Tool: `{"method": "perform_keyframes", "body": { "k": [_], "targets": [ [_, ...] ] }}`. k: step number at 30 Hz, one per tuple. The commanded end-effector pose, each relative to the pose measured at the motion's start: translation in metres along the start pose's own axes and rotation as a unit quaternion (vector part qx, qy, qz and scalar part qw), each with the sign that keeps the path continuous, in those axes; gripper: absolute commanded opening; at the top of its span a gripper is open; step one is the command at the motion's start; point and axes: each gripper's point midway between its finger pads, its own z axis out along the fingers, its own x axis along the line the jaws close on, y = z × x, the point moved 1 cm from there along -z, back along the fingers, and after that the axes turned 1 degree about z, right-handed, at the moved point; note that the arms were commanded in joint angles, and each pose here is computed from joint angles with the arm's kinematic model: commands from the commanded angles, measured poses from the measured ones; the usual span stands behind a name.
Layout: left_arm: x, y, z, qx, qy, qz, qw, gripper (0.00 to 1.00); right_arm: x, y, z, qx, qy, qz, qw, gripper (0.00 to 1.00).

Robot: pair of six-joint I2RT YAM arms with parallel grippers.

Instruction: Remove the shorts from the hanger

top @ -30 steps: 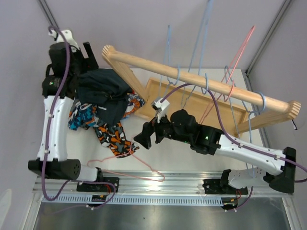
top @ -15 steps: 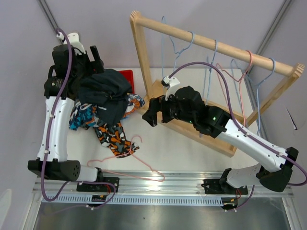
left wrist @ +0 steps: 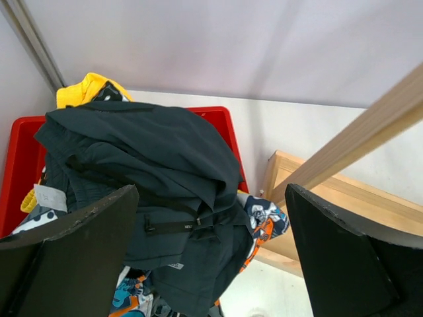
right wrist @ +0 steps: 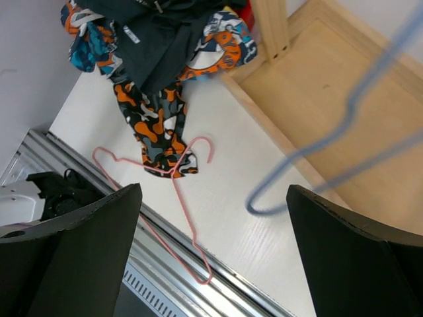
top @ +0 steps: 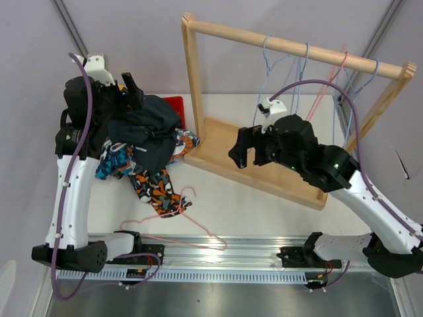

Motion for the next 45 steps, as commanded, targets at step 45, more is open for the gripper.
{"method": "perform_keyframes", "body": {
  "k": [45],
  "targets": [
    [-0.024,-0.043,-0.089,-0.046,-0.082,-0.032,0.995,0.99,0.137,-0.204,0.131,0.142,0.127,-0.058,0.98,0.9]
  ]
}}
